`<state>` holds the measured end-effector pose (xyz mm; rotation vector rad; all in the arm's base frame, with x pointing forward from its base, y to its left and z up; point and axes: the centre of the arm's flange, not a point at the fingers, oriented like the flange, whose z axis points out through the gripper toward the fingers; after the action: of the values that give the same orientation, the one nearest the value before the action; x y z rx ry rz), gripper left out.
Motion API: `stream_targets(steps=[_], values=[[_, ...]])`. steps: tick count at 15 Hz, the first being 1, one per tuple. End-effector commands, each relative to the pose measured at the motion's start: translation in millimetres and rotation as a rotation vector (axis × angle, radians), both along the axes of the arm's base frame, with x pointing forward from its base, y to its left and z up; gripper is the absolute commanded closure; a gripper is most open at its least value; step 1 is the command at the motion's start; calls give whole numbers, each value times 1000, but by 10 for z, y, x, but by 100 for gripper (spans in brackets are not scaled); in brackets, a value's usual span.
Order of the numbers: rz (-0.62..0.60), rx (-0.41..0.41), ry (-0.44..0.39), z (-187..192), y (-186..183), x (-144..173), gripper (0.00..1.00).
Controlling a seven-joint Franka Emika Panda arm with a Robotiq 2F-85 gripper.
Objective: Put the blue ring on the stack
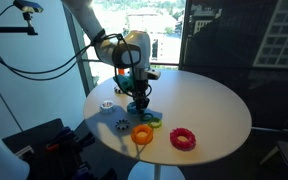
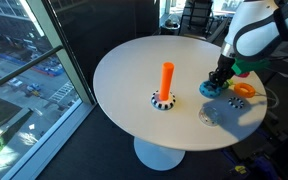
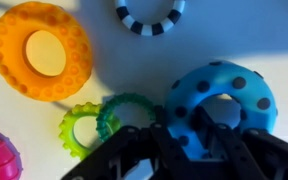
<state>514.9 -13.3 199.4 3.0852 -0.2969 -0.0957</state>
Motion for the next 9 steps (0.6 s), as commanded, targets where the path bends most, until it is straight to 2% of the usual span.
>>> stream_targets(steps=[1,9], values=[[23,12,-1,320,123,59,89],[108,9,5,1045,604,249,89]])
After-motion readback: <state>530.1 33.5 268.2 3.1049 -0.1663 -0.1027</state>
